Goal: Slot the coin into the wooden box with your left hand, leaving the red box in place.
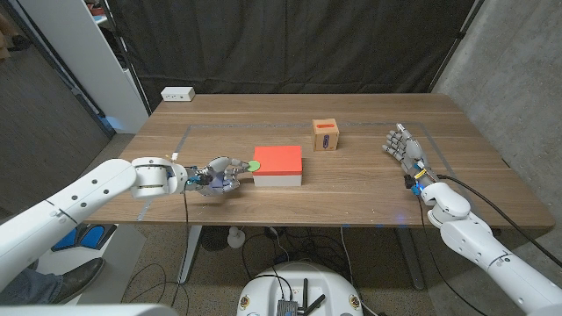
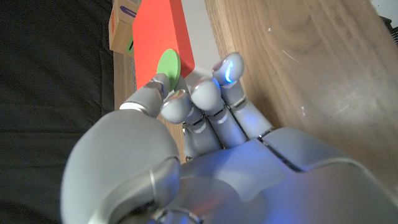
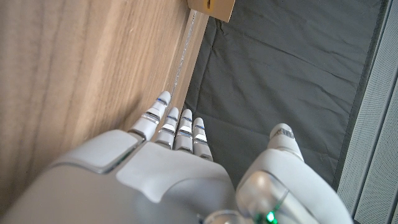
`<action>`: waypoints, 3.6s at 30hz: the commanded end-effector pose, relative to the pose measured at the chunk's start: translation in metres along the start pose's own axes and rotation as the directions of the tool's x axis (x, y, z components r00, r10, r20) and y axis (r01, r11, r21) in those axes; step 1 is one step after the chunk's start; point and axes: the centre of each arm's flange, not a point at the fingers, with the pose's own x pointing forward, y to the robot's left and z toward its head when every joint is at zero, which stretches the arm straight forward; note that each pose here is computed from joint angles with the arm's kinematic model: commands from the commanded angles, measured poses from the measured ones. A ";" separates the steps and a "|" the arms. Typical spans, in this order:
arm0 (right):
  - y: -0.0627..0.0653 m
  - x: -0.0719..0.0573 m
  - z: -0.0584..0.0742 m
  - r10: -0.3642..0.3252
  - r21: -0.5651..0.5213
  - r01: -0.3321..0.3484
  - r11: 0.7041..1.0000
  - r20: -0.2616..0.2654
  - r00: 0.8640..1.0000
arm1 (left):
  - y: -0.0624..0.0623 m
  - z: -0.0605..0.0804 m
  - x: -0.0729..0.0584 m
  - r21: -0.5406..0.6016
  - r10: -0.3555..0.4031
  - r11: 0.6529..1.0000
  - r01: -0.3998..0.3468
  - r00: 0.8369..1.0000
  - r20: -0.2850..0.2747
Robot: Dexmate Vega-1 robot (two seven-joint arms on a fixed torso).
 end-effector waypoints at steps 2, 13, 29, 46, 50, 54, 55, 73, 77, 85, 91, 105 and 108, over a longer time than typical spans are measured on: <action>-0.005 -0.003 -0.007 -0.007 0.016 0.007 1.000 -0.004 1.000 | -0.006 -0.004 0.002 -0.014 -0.007 1.000 0.007 1.000 0.026; -0.006 -0.005 -0.008 -0.019 0.008 0.019 1.000 -0.008 1.000 | -0.004 -0.008 0.006 -0.037 -0.019 0.999 0.021 0.998 0.055; 0.001 -0.008 0.000 -0.030 -0.012 0.030 0.999 0.001 1.000 | 0.005 -0.007 0.007 -0.030 -0.047 0.998 0.050 0.994 0.101; 0.003 -0.018 0.011 -0.050 -0.025 0.050 0.998 0.022 0.999 | 0.004 0.015 -0.004 0.016 -0.039 0.999 0.037 0.974 0.222; 0.003 -0.019 0.013 -0.053 -0.025 0.054 0.998 0.027 0.998 | -0.001 0.022 -0.005 0.038 -0.039 0.999 0.030 0.962 0.269; 0.004 -0.020 0.016 -0.053 -0.028 0.054 0.998 0.034 0.998 | -0.006 0.027 -0.003 0.052 -0.045 0.998 0.030 0.949 0.312; 0.004 -0.020 0.016 -0.056 -0.024 0.056 0.998 0.034 0.998 | -0.007 0.027 -0.003 0.054 -0.046 0.998 0.030 0.945 0.324; 0.006 -0.024 0.020 -0.066 -0.018 0.067 0.998 0.050 0.997 | -0.015 0.039 0.002 0.117 0.018 0.990 -0.079 0.891 0.453; 0.006 -0.025 0.021 -0.065 -0.017 0.066 0.998 0.060 0.996 | -0.020 0.044 -0.003 0.141 0.050 0.980 -0.139 0.863 0.503; 0.006 -0.027 0.020 -0.067 -0.009 0.068 0.998 0.064 0.996 | -0.029 0.053 -0.004 0.186 0.104 0.950 -0.251 0.814 0.571; 0.006 -0.030 0.019 -0.072 -0.005 0.072 0.997 0.065 0.995 | -0.039 0.059 0.004 0.220 0.095 0.937 -0.272 0.803 0.588; 0.000 -0.044 0.015 -0.094 0.011 0.094 0.996 0.068 0.993 | -0.072 0.090 0.009 0.347 0.098 0.843 -0.410 0.753 0.651; -0.002 -0.047 0.015 -0.100 0.015 0.099 0.995 0.068 0.993 | -0.079 0.094 0.012 0.366 0.090 0.832 -0.417 0.752 0.653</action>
